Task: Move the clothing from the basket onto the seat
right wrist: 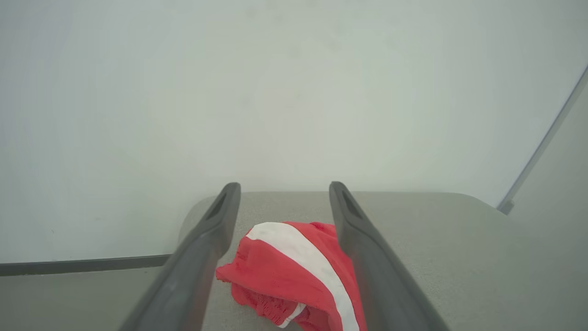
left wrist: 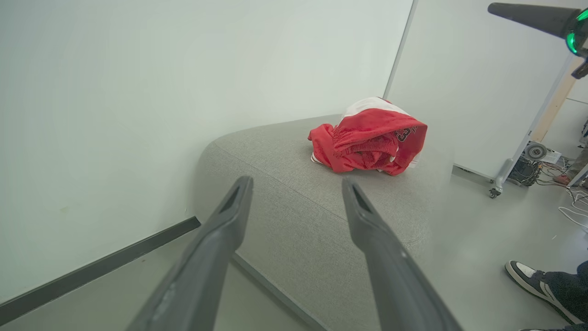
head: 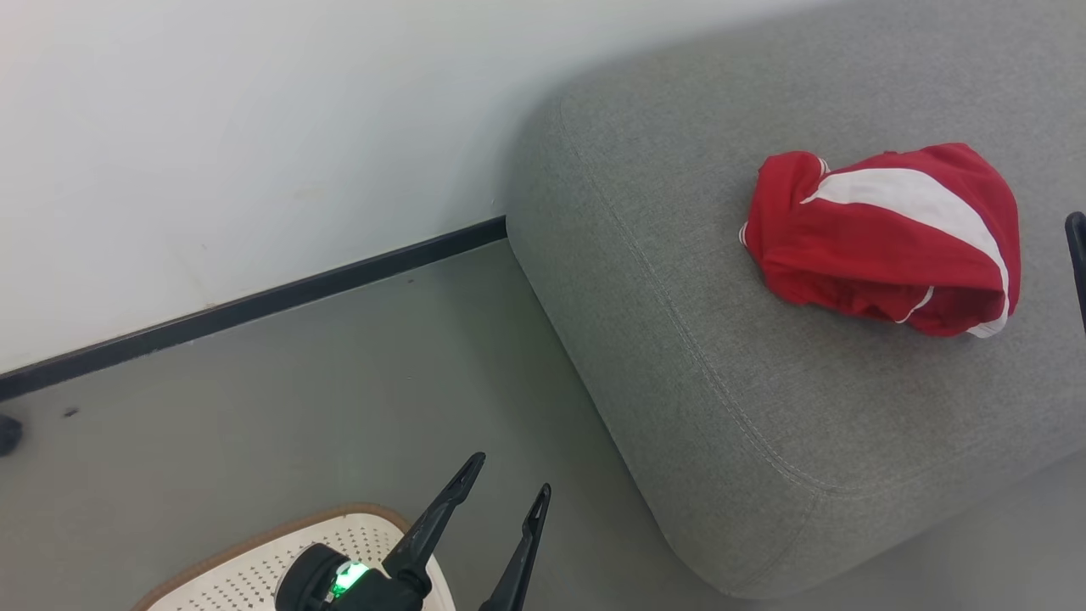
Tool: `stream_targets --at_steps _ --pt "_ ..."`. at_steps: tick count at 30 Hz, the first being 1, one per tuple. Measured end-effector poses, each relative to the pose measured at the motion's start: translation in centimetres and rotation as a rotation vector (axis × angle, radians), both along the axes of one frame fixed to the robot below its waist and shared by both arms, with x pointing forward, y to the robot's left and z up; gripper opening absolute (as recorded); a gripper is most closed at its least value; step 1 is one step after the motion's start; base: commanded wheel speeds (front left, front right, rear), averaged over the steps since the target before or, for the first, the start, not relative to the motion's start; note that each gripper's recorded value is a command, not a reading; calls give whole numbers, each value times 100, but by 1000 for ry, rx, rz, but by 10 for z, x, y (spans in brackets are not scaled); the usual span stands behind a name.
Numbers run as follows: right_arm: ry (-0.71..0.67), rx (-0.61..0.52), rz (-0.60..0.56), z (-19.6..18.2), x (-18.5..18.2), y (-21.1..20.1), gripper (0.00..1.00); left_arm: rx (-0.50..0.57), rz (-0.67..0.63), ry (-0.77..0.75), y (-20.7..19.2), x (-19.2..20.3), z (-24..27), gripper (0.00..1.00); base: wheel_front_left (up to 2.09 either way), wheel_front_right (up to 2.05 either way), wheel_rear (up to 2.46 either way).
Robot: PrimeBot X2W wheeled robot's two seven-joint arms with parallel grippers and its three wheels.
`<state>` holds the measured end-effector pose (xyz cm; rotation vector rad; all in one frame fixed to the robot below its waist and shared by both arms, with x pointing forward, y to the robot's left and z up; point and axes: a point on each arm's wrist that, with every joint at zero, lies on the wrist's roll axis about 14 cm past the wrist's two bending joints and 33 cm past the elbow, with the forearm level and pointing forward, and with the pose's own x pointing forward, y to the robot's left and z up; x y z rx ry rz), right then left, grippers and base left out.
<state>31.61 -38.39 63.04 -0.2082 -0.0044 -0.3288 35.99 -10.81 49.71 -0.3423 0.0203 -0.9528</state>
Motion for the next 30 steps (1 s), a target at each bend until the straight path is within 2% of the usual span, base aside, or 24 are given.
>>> stream_targets --at_steps 8,14,23,30 --pt "-155 52 179 19 8 48 100 15 71 -15 20 5 4 100 0 0 0" --pt "-267 70 272 28 20 74 100 24 176 -32 46 17 11 100 0 0 0" --pt "-299 191 367 1 32 114 100 39 298 -51 80 23 18 100 0 0 0" --pt "-273 268 421 -27 36 139 100 68 454 -51 121 24 20 100 0 0 0"
